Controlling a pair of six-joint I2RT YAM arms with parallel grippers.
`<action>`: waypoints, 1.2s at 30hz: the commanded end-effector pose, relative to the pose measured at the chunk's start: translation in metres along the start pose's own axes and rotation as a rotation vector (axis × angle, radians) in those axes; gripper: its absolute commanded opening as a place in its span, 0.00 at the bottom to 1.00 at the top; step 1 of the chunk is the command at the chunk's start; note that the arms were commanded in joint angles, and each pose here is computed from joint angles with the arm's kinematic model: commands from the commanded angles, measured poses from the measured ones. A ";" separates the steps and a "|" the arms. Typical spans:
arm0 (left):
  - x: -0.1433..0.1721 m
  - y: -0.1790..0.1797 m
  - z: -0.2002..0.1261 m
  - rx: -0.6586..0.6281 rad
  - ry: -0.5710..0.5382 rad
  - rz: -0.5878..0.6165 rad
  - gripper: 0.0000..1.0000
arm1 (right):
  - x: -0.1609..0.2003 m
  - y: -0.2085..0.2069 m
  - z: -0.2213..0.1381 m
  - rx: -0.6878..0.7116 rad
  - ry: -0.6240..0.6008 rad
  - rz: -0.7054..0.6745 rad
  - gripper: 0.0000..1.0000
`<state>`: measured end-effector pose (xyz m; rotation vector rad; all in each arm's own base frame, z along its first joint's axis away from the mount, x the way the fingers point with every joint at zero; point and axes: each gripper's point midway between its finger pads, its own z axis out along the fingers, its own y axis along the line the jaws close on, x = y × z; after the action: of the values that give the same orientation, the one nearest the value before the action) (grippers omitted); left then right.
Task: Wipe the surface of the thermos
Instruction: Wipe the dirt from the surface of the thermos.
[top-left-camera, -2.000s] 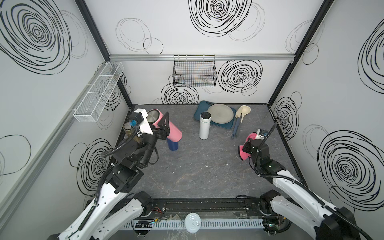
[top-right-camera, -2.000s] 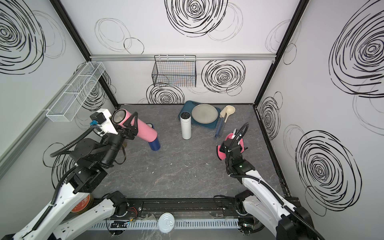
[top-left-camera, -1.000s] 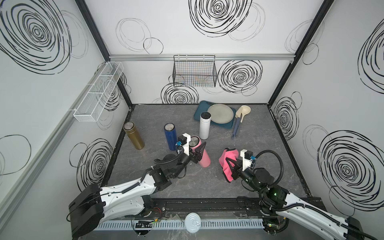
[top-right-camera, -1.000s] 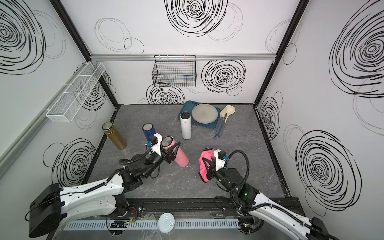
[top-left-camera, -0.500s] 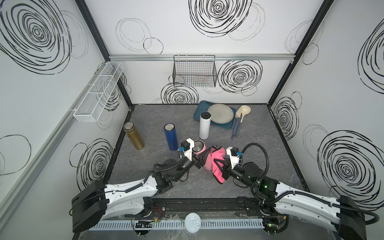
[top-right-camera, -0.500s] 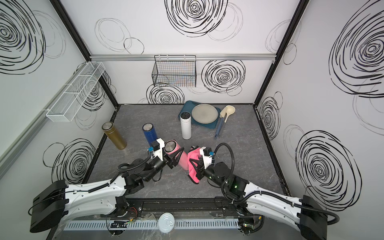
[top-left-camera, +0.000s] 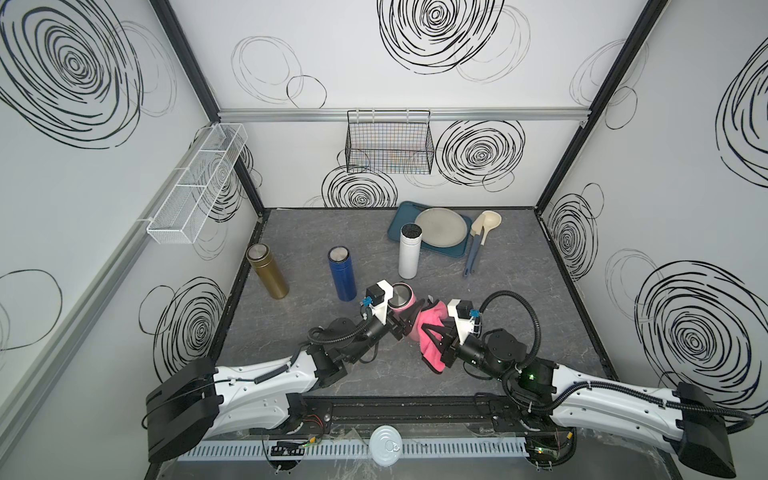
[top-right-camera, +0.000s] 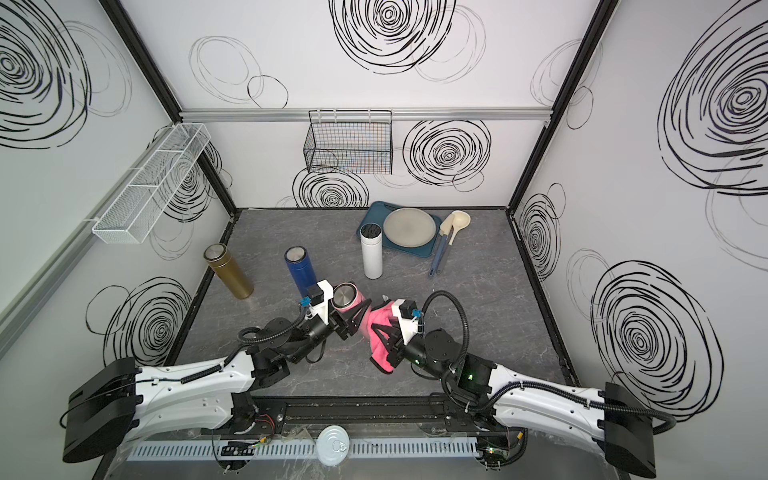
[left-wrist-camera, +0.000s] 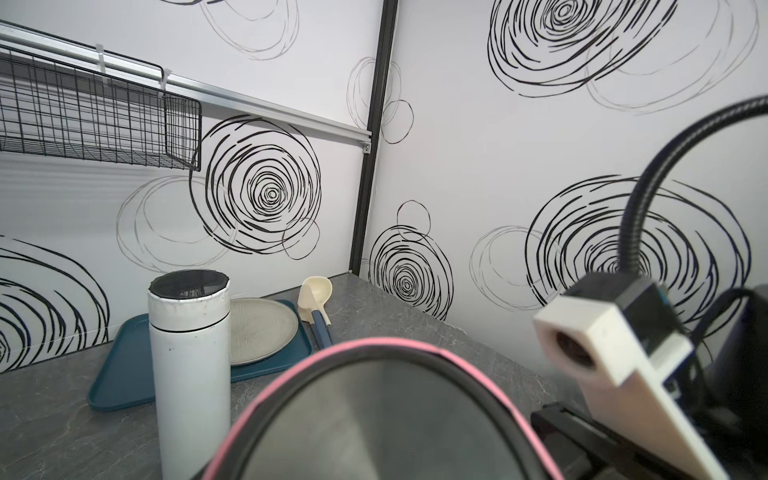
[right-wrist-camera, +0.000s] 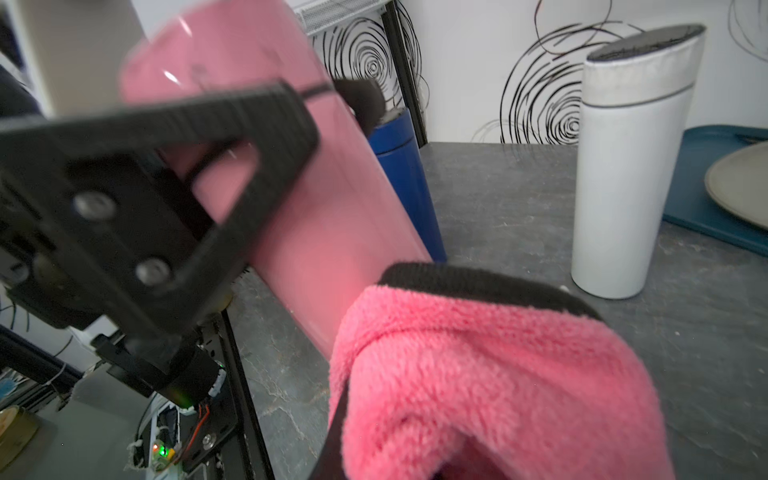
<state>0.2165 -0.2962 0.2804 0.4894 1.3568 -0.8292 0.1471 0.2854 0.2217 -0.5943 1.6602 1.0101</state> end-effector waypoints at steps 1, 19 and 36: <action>-0.044 -0.032 0.000 0.130 -0.157 0.004 0.00 | -0.005 0.014 0.007 -0.044 -0.009 -0.012 0.00; -0.049 -0.026 -0.006 0.110 -0.181 -0.003 0.00 | -0.009 0.037 0.018 -0.070 -0.025 -0.081 0.00; -0.063 -0.028 -0.007 0.143 -0.224 -0.021 0.00 | 0.011 0.002 0.030 0.048 0.014 -0.012 0.00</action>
<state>0.2158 -0.2906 0.2861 0.5219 1.2994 -0.7745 0.1481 0.2994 0.1319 -0.6900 1.8708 0.8486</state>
